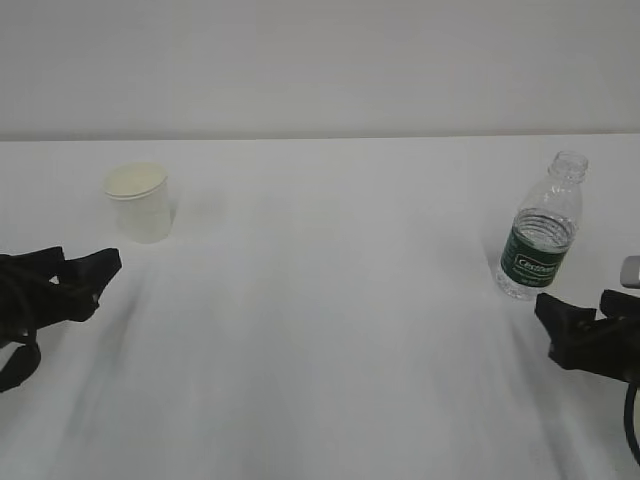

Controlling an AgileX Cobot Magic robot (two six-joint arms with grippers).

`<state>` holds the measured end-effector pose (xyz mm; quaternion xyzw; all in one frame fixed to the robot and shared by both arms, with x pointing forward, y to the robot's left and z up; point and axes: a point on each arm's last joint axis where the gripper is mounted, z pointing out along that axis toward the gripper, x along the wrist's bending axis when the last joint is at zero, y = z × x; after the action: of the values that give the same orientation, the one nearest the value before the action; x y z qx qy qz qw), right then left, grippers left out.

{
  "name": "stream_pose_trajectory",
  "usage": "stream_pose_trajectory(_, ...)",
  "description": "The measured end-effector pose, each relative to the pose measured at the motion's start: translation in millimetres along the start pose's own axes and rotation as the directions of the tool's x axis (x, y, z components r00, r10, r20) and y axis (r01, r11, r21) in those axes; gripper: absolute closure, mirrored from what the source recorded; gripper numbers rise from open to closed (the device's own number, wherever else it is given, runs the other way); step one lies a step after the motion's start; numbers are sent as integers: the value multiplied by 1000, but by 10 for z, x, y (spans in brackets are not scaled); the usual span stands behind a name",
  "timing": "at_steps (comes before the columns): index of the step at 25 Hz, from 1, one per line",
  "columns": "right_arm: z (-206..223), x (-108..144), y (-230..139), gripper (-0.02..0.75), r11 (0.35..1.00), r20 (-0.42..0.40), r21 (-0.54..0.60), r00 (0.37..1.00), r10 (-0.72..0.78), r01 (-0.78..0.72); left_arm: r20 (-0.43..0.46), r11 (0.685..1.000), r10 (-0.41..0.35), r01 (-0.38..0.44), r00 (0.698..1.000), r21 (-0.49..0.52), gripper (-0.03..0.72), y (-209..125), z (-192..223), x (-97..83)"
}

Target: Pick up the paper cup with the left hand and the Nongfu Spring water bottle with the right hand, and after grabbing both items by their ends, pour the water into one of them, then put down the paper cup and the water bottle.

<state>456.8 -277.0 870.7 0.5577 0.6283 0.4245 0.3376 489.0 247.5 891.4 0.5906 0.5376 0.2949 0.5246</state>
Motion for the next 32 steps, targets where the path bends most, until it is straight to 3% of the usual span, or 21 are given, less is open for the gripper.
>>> stream_pose_trajectory(6, 144, -13, 19, 144, 1000, -3, -9, 1000, 0, 0, 2, 1000, 2, -2, 1000, -12, 100, 23, 85, 10)
stream_pose_trajectory(32, 681, -71, -23, 145, 1000, -4, -21, 1000, 0, 0, 4, 998, 14, -13, 1000, -53, 99, 115, 174, 12)
